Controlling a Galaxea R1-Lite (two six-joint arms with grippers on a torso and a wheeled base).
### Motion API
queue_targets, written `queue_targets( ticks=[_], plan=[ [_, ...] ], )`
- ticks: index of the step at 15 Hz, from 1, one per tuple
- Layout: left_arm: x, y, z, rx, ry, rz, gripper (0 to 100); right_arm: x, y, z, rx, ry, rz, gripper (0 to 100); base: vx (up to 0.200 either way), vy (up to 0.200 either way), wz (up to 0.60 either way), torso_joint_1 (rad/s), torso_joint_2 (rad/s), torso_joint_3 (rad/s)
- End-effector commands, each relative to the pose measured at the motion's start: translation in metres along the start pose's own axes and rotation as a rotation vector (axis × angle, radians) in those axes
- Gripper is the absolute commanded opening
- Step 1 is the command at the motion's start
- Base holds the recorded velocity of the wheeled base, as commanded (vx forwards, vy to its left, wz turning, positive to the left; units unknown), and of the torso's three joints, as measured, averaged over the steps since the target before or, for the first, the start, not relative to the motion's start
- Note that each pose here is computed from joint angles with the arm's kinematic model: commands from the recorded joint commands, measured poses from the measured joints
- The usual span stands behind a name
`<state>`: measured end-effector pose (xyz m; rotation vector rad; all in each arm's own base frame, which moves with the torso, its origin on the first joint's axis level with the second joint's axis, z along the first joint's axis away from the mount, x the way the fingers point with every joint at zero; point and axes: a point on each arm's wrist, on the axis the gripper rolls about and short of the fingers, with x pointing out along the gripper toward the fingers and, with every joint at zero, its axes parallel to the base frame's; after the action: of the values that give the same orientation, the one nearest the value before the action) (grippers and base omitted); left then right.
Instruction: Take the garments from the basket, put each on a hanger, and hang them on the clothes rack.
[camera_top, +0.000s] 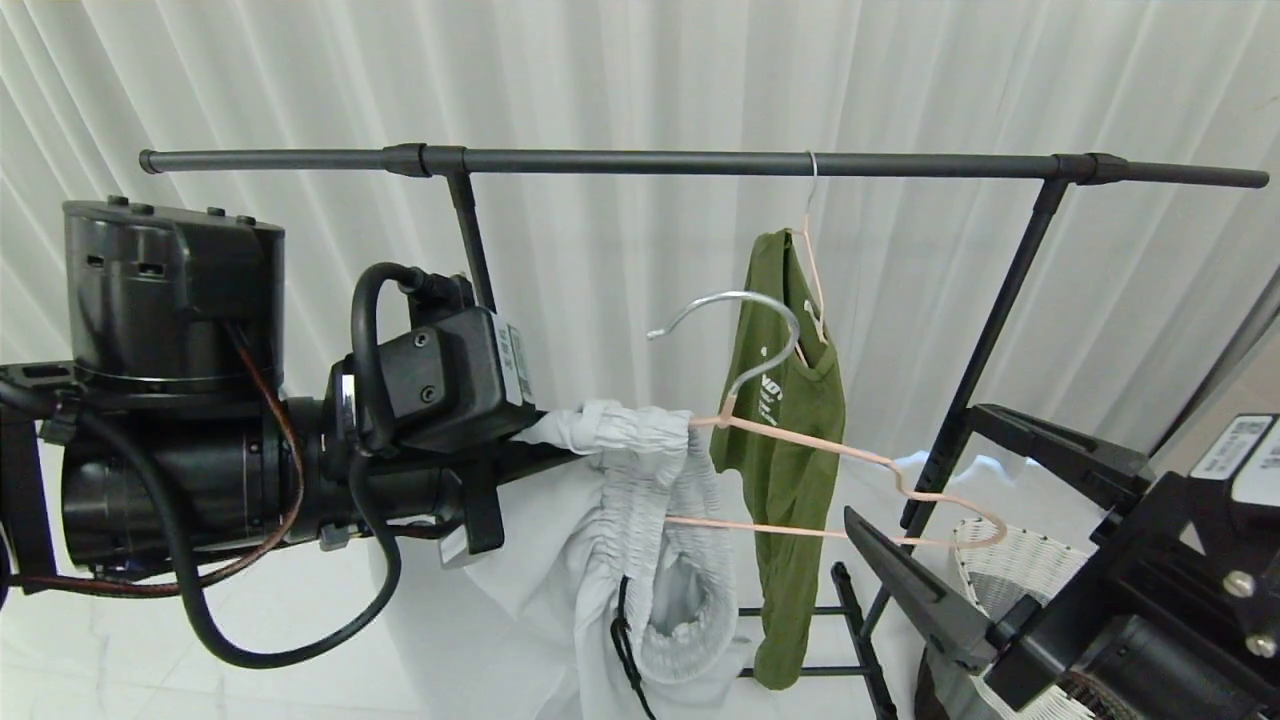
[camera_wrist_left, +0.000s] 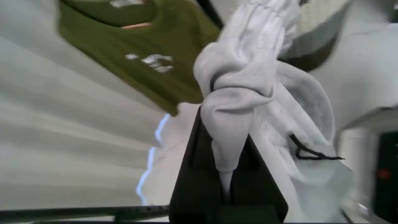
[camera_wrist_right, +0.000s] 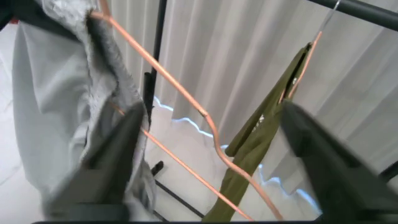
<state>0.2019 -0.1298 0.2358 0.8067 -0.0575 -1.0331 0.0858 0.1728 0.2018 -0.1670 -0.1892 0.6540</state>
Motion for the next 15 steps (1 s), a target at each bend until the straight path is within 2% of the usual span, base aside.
queue_targets(
  ticks=[1, 2, 4, 6, 8, 9, 12, 15],
  plan=[
    [0.001, -0.005, -0.005, -0.003, 0.012, 0.006, 0, 0.001, -0.001, -0.001, -0.005, 0.005, -0.004, 100, 0.000, 0.000, 0.00, 0.000, 0.00, 0.000],
    [0.002, -0.006, -0.008, -0.007, 0.034, 0.052, 0, 0.001, -0.001, -0.001, -0.004, 0.006, -0.006, 100, 0.000, 0.000, 0.00, 0.000, 0.00, 0.000],
    [0.001, -0.007, -0.007, -0.057, 0.072, 0.094, 0, 0.001, -0.002, -0.001, -0.001, 0.003, -0.007, 100, 0.000, 0.000, 0.00, 0.000, 0.00, 0.000],
    [0.006, -0.016, 0.007, -0.266, 0.080, 0.132, 0, 0.000, -0.001, -0.001, -0.004, 0.007, -0.002, 100, 0.000, 0.000, 0.00, 0.000, 0.00, 0.000],
    [0.010, -0.022, 0.020, -0.405, 0.086, 0.182, 0, 0.000, 0.000, -0.002, -0.001, 0.013, 0.003, 100, 0.000, 0.000, 0.00, 0.000, 0.00, 0.000],
    [0.009, -0.022, 0.025, -0.443, 0.076, 0.200, 0, 0.001, 0.001, -0.003, 0.005, 0.028, 0.010, 100, 0.000, 0.000, 0.00, 0.000, 0.00, 0.000],
    [0.007, -0.020, 0.027, -0.453, 0.067, 0.211, 0, -0.001, 0.012, -0.004, 0.104, 0.093, 0.069, 100, 0.000, 0.000, 0.00, 0.000, 0.00, 0.000],
    [0.003, -0.015, 0.034, -0.445, 0.022, 0.236, 0, 0.001, 0.021, -0.020, 0.195, 0.221, 0.093, 100, 0.000, 0.000, 0.00, 0.000, 0.00, 0.000]
  ],
)
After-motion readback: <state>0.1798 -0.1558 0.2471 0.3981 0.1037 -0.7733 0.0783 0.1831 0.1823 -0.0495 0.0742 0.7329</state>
